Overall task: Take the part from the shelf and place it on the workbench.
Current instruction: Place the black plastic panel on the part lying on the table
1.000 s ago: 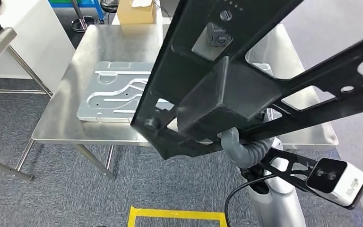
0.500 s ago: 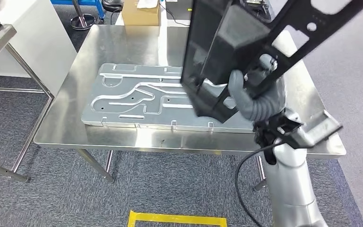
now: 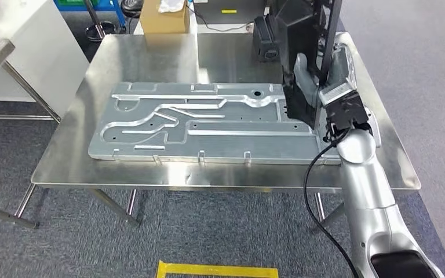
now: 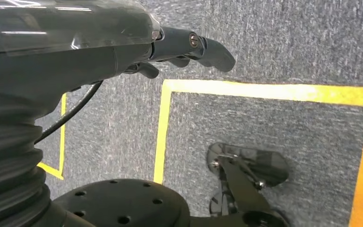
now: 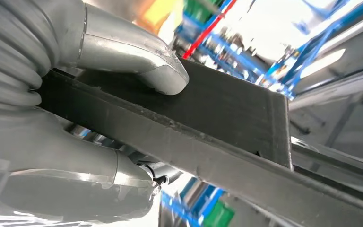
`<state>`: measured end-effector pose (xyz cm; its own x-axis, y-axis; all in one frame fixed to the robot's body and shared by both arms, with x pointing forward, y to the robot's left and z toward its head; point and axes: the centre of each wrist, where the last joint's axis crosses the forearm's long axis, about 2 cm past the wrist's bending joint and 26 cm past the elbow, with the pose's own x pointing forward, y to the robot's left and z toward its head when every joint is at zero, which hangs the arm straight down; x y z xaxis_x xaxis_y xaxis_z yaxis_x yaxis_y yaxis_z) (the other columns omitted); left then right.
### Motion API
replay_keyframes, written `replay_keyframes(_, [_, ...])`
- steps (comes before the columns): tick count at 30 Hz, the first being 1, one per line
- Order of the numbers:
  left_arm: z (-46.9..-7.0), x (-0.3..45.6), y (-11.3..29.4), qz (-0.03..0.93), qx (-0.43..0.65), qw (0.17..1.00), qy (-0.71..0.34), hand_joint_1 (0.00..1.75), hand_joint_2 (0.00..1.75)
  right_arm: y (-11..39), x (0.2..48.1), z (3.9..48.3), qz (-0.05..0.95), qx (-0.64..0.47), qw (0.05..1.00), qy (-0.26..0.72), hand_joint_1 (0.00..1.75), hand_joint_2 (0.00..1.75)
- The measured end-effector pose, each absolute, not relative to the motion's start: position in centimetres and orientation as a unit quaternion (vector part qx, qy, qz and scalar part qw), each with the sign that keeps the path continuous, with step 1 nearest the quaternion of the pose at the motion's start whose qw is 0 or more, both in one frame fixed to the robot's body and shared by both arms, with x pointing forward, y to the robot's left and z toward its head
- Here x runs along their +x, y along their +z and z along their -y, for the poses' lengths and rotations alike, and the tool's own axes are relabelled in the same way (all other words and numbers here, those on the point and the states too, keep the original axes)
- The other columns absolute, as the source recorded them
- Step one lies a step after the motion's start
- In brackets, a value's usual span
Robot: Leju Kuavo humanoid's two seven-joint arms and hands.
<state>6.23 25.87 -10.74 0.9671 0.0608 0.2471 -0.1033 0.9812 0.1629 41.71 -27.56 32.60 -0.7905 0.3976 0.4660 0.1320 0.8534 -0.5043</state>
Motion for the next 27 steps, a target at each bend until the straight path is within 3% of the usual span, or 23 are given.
replay_keyframes(15, [-25.8, 6.2, -10.7, 0.117, 0.086, 0.988, 0.047, 0.00, 1.75, 36.8, 40.5, 27.4, 0.889, -0.335, 0.178, 0.258, 1.75, 1.75])
replay_keyframes(27, [-25.0, 6.1, -10.7, 0.117, 0.073, 0.989, 0.043, 0.00, 1.75, 38.3, 42.7, 25.1, 0.789, -0.490, 0.127, 0.349, 1.75, 1.75])
